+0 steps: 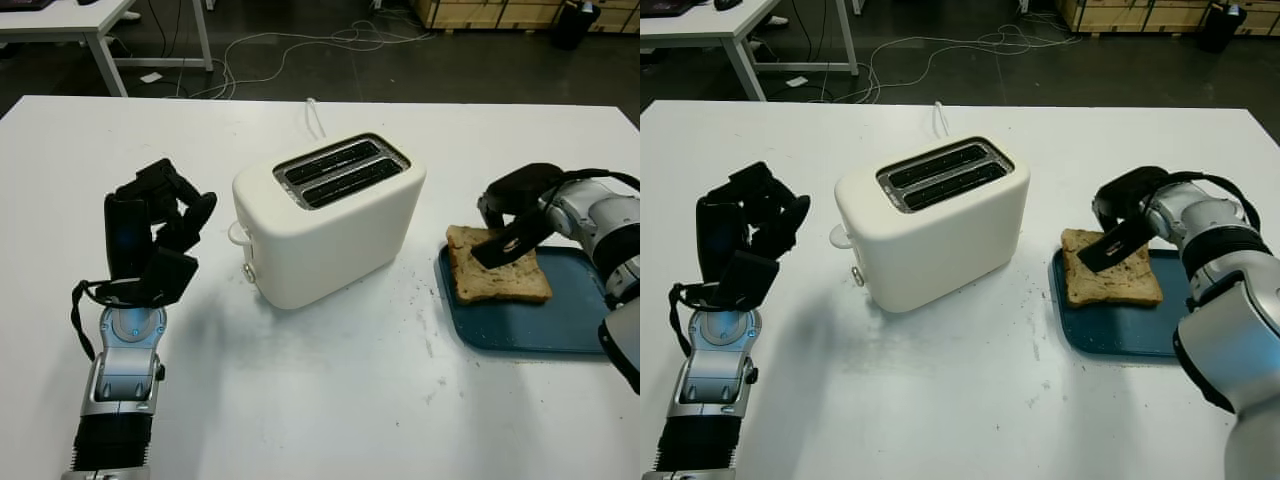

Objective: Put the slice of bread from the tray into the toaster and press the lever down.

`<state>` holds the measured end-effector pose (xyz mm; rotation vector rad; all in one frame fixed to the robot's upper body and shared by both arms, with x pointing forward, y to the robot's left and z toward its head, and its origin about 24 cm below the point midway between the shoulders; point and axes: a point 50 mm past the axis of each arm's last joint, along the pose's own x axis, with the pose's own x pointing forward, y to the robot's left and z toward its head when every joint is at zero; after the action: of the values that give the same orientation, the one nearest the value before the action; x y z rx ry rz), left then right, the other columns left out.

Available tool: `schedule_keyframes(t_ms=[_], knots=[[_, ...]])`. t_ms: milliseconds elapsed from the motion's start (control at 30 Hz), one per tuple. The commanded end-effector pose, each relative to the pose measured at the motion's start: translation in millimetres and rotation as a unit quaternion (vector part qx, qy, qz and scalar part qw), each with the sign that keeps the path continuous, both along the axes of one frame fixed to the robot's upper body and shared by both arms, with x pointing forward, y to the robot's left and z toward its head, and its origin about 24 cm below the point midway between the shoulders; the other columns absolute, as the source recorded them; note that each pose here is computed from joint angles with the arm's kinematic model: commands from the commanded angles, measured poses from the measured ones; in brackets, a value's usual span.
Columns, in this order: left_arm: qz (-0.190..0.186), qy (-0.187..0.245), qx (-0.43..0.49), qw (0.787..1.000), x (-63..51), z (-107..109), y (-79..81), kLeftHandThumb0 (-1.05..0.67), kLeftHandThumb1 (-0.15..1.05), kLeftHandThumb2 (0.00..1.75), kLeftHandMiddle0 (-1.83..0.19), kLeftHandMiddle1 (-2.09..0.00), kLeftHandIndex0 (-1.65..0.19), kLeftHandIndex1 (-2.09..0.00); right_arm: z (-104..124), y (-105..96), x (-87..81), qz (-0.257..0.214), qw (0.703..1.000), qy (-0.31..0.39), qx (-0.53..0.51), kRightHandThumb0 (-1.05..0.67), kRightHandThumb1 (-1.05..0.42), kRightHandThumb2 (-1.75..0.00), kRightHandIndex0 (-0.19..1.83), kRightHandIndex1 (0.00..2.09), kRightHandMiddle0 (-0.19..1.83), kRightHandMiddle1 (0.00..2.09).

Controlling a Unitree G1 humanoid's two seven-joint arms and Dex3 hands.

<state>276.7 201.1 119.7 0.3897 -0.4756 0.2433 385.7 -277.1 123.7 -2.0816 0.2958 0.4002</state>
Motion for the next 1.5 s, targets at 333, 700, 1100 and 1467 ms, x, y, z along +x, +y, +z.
schedule_keyframes(t_ms=[333,700,1100,1467], knots=[[-0.003,-0.004,0.001,1.0,-0.3,2,-0.3,-0.78,0.92,0.38,-1.3,-1.67,-1.05,-1.74,45,-13,4.4,-0.003,0.99,-0.117,0.085,-0.12,-0.92,-0.06,0.7,1.48,1.1,0.36],[-0.002,-0.005,0.007,1.0,-0.2,2,1.0,-0.78,0.92,0.39,-1.29,-1.66,-1.05,-1.7,55,-17,5.8,-0.02,0.987,-0.129,0.097,-0.16,-0.92,-0.1,0.75,1.37,0.98,0.66],[0.001,-0.005,0.004,1.0,-1.0,1,1.0,-0.77,0.92,0.39,-1.3,-1.68,-1.05,-1.73,40,-28,0.6,-0.186,0.97,0.032,0.15,-0.61,-0.82,0.0,0.58,0.07,0.51,0.01],[-0.001,-0.005,-0.005,1.0,-1.1,1,1.4,-0.77,0.92,0.38,-1.3,-1.68,-1.05,-1.75,27,-26,-2.6,-0.196,0.971,0.083,0.113,-0.91,-0.76,-0.01,0.38,0.03,0.29,0.0]])
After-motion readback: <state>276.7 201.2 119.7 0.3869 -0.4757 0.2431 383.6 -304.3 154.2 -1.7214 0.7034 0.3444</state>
